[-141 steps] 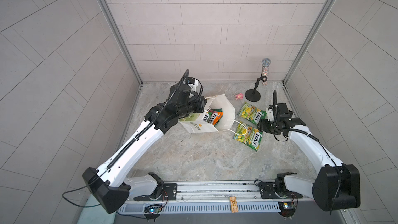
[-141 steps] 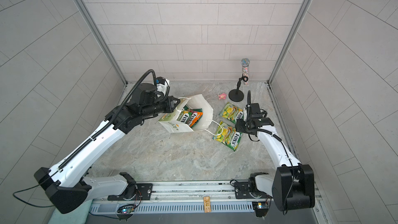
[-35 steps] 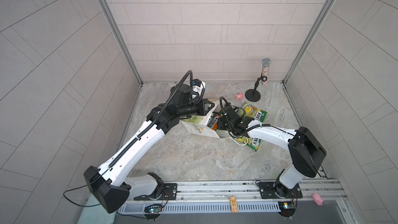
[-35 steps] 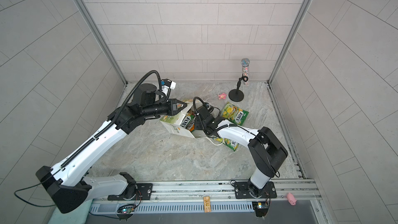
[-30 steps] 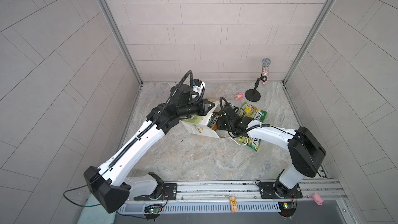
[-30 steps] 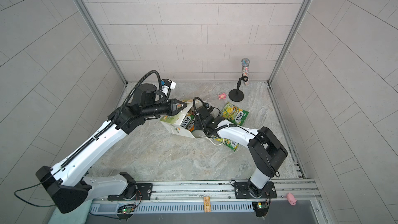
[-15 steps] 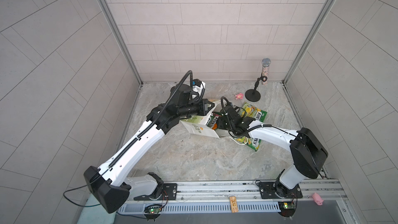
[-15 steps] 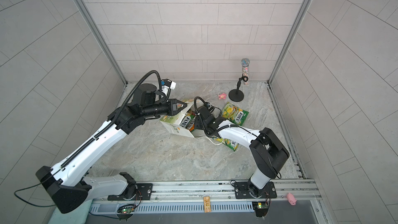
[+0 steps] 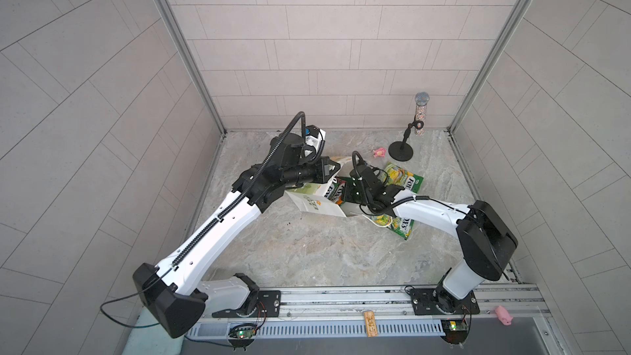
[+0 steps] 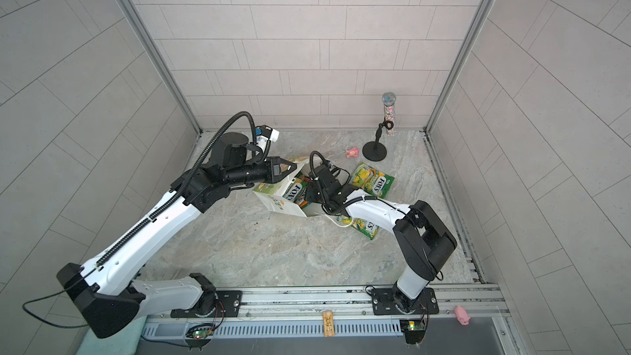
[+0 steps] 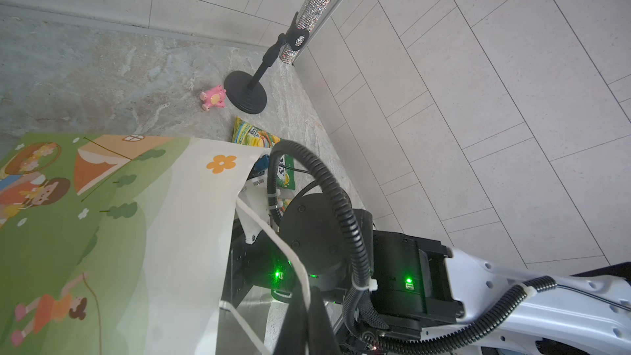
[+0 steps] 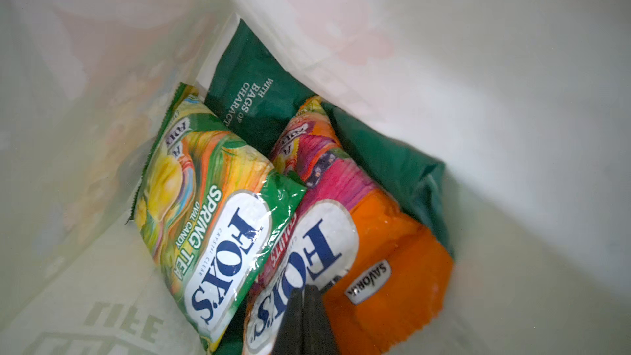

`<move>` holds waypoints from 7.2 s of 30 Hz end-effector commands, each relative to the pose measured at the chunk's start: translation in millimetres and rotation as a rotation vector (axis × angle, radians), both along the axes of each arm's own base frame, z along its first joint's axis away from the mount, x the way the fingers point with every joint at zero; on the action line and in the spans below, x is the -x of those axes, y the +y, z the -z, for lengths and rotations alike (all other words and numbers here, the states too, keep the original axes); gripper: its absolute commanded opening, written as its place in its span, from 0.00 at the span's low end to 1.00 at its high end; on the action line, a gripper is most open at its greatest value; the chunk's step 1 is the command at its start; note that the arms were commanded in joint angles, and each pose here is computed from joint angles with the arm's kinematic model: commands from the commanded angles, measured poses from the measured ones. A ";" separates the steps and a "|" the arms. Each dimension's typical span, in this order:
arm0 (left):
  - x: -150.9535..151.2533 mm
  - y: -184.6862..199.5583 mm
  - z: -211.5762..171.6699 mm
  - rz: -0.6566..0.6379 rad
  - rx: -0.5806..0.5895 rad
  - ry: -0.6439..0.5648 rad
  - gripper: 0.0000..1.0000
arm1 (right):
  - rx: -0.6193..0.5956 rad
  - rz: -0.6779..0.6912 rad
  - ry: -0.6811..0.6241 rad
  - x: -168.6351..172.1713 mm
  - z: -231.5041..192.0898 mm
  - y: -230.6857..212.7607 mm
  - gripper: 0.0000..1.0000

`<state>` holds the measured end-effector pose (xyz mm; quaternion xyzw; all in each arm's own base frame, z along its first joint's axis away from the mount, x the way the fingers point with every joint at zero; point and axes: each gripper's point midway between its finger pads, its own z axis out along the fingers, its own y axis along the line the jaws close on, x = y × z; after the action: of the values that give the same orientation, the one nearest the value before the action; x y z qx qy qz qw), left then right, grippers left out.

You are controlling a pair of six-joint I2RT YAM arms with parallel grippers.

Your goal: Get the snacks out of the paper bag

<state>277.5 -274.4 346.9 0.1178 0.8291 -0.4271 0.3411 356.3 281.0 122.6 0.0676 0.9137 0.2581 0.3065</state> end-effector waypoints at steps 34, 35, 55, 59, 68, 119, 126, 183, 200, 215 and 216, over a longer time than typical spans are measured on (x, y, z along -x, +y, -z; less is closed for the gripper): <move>0.2 1.2 -4.3 0.000 0.010 -0.023 0.00 | 0.066 -0.075 0.050 39.4 -4.0 -28.6 0.29; 0.4 0.7 -4.1 0.003 0.010 -0.021 0.00 | 0.072 -0.054 0.053 37.5 -1.8 -30.7 0.30; 3.7 -3.4 -1.1 0.030 0.017 -0.003 0.00 | 0.040 0.071 0.030 15.0 -3.9 -33.6 0.30; 4.4 -3.2 -1.2 0.032 0.017 -0.004 0.00 | 0.034 0.088 0.014 13.7 -7.8 -37.2 0.30; 5.0 -3.1 0.3 0.034 0.016 -0.001 0.00 | 0.033 0.117 0.011 6.0 -7.4 -45.6 0.22; 5.5 -2.5 8.1 0.036 -0.018 0.007 0.00 | -0.182 -0.055 -0.110 16.2 -50.8 -33.1 0.00; 5.2 -2.7 9.0 0.035 -0.018 0.011 0.00 | -0.096 -0.024 -0.031 15.4 -20.2 -40.7 0.12; 1.4 -1.9 1.5 0.004 0.003 0.000 0.00 | -0.138 -0.531 -0.134 88.7 -34.3 0.4 0.21; 19.4 -5.4 10.3 0.086 0.003 0.044 0.00 | -0.069 -0.193 0.016 36.4 13.8 -7.7 0.26; 20.4 -3.6 14.8 0.083 -0.010 0.051 0.00 | -0.095 -0.392 0.004 91.2 17.7 50.4 0.47; 21.1 -3.2 14.9 0.083 -0.011 0.052 0.00 | -0.090 -0.390 0.006 91.5 19.0 50.6 0.49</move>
<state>264.9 -279.4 329.3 0.1309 0.8384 -0.4360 0.2998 266.7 331.9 106.8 -0.0985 0.8970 0.3571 0.2413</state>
